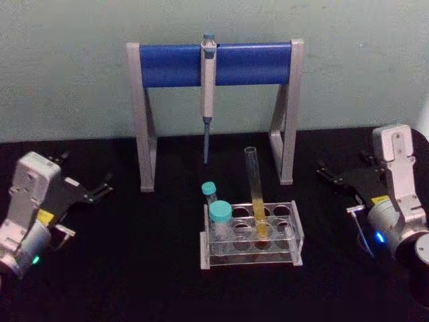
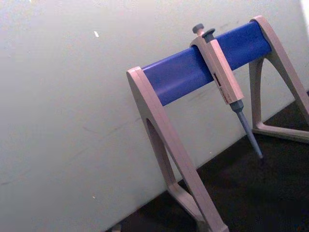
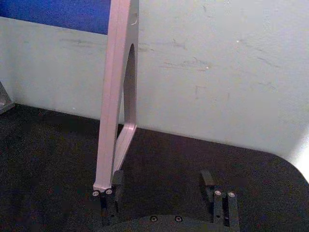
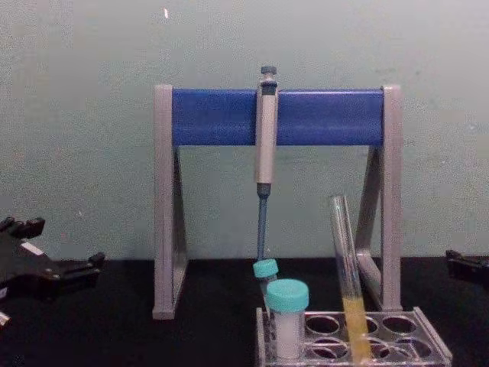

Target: Pick up the test tube from the test tube rack, shake it, then place it back into the test tube rack.

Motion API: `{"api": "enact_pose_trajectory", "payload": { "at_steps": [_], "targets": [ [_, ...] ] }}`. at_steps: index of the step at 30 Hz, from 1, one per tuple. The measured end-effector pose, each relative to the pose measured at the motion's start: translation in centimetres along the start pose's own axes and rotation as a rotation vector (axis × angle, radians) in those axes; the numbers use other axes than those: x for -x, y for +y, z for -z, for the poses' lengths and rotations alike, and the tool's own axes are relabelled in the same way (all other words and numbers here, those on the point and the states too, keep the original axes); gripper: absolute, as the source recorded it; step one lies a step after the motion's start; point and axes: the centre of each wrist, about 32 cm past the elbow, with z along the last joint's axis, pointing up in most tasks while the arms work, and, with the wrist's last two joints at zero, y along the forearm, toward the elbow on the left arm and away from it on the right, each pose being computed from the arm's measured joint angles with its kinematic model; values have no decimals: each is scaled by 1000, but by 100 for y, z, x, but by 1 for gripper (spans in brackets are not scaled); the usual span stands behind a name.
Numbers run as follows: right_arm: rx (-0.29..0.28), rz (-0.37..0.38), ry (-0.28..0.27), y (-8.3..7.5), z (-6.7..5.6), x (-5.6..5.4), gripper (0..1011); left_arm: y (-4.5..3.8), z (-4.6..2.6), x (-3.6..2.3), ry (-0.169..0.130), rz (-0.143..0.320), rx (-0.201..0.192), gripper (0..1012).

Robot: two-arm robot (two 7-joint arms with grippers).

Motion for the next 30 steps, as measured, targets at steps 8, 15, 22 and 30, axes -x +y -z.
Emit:
{"api": "enact_pose_trajectory", "payload": {
  "at_steps": [8, 15, 22, 30],
  "targets": [
    [-4, -1, 2, -3, -5, 2, 1000, 0, 0, 0, 0, 0, 0, 1001],
    [-5, -2, 2, -5, -5, 3, 1000, 0, 0, 0, 0, 0, 0, 1001],
    [-7, -2, 2, -5, -7, 3, 1000, 0, 0, 0, 0, 0, 0, 1001],
    [-8, -3, 3, -5, -9, 3, 1000, 0, 0, 0, 0, 0, 0, 1001]
  ]
}}
